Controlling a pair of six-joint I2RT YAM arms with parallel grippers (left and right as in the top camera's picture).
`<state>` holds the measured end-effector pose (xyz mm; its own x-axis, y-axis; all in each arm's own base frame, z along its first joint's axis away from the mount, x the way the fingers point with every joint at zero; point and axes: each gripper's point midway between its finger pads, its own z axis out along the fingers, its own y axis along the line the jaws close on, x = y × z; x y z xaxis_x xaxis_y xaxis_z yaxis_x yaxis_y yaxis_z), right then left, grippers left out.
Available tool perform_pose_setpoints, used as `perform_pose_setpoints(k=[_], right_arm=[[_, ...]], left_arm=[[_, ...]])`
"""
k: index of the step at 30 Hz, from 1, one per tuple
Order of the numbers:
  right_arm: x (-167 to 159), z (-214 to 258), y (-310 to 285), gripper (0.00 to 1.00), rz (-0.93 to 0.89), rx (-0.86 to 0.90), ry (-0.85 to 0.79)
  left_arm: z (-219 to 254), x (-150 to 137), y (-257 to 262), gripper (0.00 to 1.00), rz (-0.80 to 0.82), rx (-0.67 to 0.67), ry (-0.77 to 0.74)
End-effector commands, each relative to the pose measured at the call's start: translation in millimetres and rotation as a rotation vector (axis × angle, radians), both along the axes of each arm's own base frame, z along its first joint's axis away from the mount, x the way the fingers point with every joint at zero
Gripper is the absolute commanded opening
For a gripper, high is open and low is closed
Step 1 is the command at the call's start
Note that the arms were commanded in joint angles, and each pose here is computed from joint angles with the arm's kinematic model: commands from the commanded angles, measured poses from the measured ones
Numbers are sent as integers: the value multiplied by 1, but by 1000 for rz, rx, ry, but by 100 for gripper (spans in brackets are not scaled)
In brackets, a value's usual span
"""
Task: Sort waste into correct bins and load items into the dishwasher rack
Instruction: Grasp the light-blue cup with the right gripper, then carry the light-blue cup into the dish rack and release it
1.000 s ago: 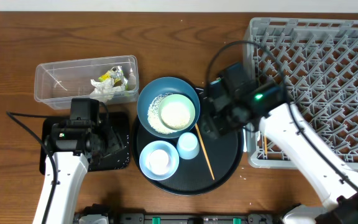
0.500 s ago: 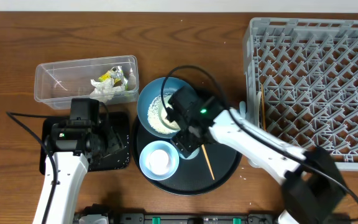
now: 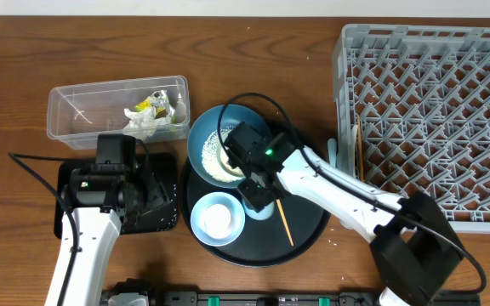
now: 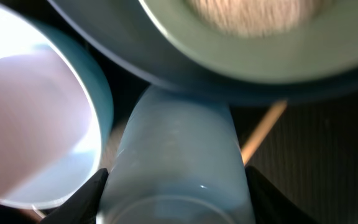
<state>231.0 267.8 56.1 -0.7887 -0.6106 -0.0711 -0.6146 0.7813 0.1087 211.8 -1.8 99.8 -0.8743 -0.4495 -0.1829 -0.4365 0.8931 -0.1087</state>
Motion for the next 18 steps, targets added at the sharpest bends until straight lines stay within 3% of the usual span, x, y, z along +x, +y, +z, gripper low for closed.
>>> perform_pose_setpoints(k=[1, 10, 18], right_arm=[[9, 29, -10, 32, -54, 44, -35], [42, 111, -63, 29, -195, 137, -212], [98, 158, -178, 22, -526, 36, -462]], left_arm=[[6, 4, 2, 72, 3, 11, -19], [6, 4, 2, 72, 3, 11, -19], [6, 5, 2, 72, 4, 11, -20]])
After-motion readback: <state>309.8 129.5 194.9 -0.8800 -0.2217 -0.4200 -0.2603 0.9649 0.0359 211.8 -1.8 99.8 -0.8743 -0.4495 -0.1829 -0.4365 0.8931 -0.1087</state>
